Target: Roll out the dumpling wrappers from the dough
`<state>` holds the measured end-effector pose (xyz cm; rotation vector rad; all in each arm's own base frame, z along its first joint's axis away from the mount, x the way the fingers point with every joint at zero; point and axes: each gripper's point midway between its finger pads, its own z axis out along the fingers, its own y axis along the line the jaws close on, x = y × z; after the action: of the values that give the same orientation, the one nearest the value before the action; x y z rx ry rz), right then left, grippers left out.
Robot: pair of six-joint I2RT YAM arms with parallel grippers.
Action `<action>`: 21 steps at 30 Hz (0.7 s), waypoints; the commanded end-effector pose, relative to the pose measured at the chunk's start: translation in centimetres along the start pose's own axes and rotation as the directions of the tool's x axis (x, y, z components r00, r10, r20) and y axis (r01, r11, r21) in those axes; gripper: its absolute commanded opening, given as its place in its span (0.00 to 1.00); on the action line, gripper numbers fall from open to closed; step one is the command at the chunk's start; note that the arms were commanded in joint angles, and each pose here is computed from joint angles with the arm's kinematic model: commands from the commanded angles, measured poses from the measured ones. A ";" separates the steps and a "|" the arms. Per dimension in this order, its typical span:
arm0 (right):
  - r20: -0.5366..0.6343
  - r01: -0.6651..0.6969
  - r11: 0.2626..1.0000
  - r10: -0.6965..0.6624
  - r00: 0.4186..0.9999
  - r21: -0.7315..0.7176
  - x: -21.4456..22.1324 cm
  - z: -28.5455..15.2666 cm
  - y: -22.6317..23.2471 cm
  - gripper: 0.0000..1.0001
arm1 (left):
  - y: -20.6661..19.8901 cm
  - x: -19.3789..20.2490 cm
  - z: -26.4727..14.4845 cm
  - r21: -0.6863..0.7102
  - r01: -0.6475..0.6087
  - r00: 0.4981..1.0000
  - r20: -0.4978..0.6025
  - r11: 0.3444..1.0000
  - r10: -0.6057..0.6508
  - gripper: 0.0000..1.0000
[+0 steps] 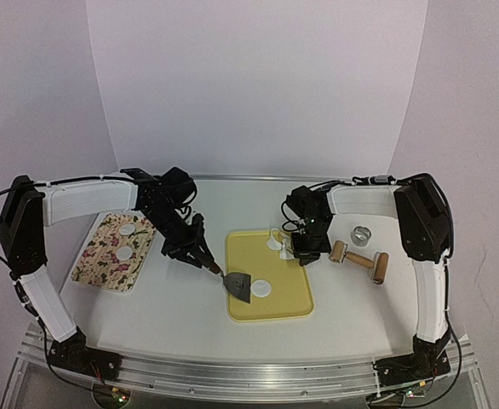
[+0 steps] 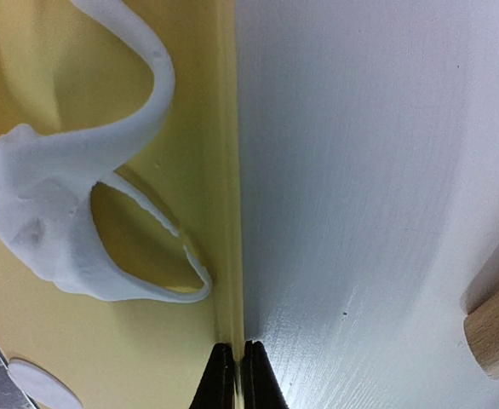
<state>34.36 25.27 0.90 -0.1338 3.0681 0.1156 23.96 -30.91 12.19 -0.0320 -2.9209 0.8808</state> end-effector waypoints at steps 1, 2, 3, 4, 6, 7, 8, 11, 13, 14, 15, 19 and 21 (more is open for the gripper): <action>0.003 -0.005 0.999 0.004 1.000 0.033 0.0 1.3 0.3 0.00 | 1.0 -0.5 1.1 -0.032 0.011 0.999 0.034 0.999 -0.010 0.00; 0.002 -0.004 0.999 0.004 1.000 0.032 0.0 1.3 0.3 0.00 | 0.9 -0.6 1.3 -0.029 0.009 0.999 0.034 1.000 -0.008 0.00; 0.002 -0.003 0.999 0.003 1.000 0.033 0.0 1.3 0.4 0.00 | 0.9 -0.7 1.6 -0.023 0.008 0.999 0.032 1.000 -0.007 0.00; 0.002 -0.003 0.999 0.003 1.000 0.033 0.0 1.3 0.4 0.00 | 0.9 -0.6 1.9 -0.013 0.009 1.000 0.029 1.000 -0.008 0.00; 0.002 -0.002 1.000 0.002 1.000 0.031 0.0 1.3 0.5 0.00 | 1.0 -0.5 2.4 0.005 0.012 1.000 0.020 1.000 -0.012 0.00; 0.003 -0.002 1.000 0.002 1.000 0.030 0.0 1.3 0.5 0.00 | 0.9 -0.6 2.6 0.015 0.012 1.000 0.019 1.000 -0.012 0.00; 0.002 -0.003 1.000 0.003 1.000 0.030 0.0 1.3 0.5 0.00 | 1.0 -0.6 2.8 0.020 0.012 1.000 0.015 1.000 -0.013 0.00; -0.002 -0.005 1.000 0.005 1.000 0.022 0.0 1.4 0.7 0.00 | 1.1 -0.8 3.3 0.023 0.008 1.000 0.016 1.000 -0.009 0.00; -0.005 -0.007 1.000 0.007 1.000 0.018 0.0 1.5 0.8 0.00 | 1.1 -0.9 3.6 0.028 0.006 1.000 0.016 1.000 -0.006 0.00; -0.006 -0.007 1.000 0.007 1.000 0.017 0.1 1.5 0.8 0.00 | 1.1 -1.0 3.7 0.032 0.006 1.000 0.016 0.999 -0.006 0.00; -0.008 -0.007 1.000 0.007 1.000 0.017 0.1 1.5 0.8 0.00 | 1.1 -1.0 3.9 0.039 0.001 1.000 0.019 0.999 -0.001 0.00; -0.008 -0.006 1.000 0.007 1.000 0.019 0.1 1.5 0.9 0.00 | 1.2 -1.2 4.6 0.064 -0.007 1.000 0.029 0.998 0.005 0.00; -0.011 -0.007 1.000 0.007 1.000 0.021 0.2 1.6 0.8 0.00 | 1.1 -1.5 4.9 0.079 -0.018 0.999 0.040 0.997 0.014 0.00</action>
<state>34.40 25.35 0.90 -0.1327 3.0732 0.1105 24.71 -33.39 10.39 -0.0769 -2.8738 1.1016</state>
